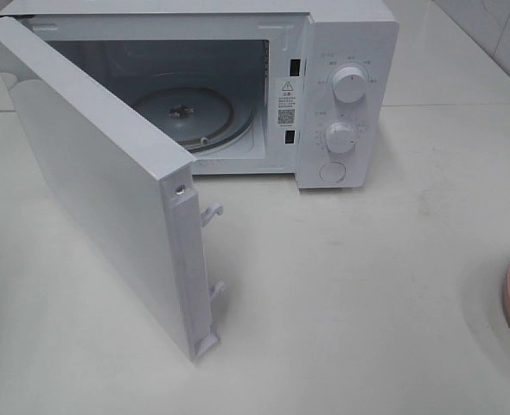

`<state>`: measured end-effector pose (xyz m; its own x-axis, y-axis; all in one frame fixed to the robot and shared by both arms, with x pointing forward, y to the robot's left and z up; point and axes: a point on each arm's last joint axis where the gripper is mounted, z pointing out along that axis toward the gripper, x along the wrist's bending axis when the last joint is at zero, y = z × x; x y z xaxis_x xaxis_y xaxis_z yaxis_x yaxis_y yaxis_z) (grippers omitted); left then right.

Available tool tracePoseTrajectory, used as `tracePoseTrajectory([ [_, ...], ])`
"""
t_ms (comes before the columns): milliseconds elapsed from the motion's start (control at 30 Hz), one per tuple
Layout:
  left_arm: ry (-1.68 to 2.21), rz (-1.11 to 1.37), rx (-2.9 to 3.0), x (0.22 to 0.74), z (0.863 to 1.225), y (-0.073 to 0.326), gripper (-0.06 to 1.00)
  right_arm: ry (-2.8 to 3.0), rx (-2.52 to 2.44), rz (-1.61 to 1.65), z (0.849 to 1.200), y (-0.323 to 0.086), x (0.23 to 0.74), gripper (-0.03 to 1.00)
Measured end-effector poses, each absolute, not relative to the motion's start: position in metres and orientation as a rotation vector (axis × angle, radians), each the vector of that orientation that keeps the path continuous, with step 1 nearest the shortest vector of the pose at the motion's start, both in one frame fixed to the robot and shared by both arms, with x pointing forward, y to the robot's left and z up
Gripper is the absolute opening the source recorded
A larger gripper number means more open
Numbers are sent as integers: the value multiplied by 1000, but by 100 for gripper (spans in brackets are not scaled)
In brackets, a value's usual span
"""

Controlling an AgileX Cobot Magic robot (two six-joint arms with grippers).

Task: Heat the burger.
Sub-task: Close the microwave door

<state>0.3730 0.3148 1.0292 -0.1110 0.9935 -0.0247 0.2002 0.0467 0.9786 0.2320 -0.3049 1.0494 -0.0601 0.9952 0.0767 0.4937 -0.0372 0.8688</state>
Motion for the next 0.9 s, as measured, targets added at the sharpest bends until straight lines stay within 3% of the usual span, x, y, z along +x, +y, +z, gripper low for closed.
tracePoseTrajectory([
  [433,1415,1131,1283,415,1009,315,0,1615,1590,1024,1049,-305,232,73],
  [900,1189,858,1366,451,983,282,0,1615,1590,1024,1049,-305,232,73],
])
